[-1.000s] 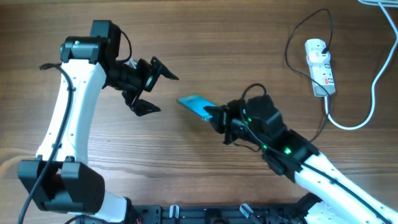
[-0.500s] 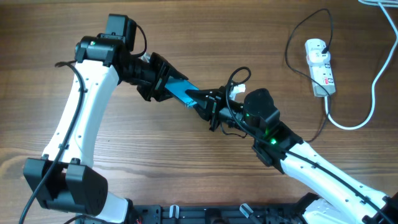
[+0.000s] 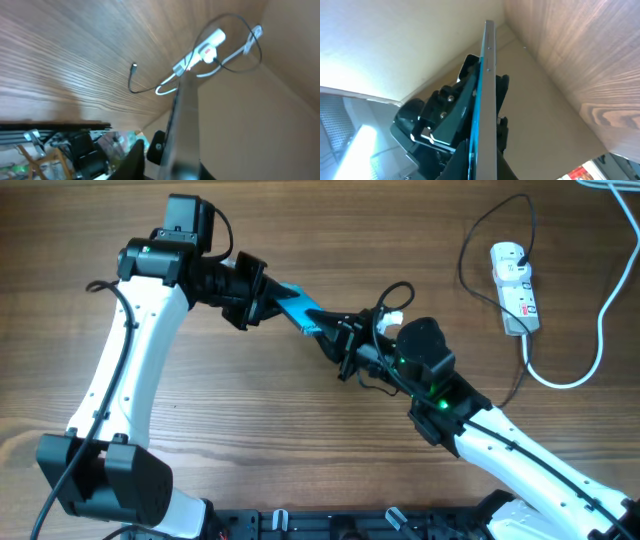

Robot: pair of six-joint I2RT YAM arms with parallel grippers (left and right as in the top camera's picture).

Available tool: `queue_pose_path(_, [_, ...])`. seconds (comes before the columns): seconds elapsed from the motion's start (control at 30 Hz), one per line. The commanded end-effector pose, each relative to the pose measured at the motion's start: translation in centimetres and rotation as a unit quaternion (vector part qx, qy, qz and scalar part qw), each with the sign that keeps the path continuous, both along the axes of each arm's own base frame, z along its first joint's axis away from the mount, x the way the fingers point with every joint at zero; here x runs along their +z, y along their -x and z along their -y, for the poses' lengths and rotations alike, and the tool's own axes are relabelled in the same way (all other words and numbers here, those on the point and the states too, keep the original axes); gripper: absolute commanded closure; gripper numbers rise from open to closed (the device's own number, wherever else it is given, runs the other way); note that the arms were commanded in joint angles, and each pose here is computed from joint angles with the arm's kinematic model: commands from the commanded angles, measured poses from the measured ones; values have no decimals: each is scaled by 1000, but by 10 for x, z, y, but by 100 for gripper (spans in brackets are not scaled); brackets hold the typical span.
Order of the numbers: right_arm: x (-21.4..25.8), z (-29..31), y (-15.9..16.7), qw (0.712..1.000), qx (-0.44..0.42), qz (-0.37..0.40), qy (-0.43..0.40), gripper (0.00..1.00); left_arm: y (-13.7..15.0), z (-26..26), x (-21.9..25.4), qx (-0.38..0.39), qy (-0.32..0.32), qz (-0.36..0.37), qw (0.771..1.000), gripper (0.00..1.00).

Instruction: Plug charger to phone and switch on socket

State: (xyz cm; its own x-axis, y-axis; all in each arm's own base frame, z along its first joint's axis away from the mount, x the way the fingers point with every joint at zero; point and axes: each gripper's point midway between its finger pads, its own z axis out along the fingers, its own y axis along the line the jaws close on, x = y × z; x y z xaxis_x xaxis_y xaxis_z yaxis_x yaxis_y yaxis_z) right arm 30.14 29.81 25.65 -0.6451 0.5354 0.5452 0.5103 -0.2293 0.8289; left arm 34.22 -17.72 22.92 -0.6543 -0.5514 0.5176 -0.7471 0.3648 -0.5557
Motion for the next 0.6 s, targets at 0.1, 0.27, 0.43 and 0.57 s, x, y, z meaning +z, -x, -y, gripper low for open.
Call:
queue_pose_path(0.1, [-23,-3,-5,999,-9,-5,33,95,9,21,34,-2,98,-35,995,96])
queue_pose_path(0.27, [-34,-12,-17,1000,-9,4,26,96,-15,30,52,-23,124,56,990,96])
queue_pose_path(0.43, [-40,-14,-23,999,-16,5,27,95,-25,33,61,-25,133,93,986,96])
queue_pose_path(0.57, [-40,-16,-20,1000,-5,3,26,75,-29,30,56,-15,117,97,988,96])
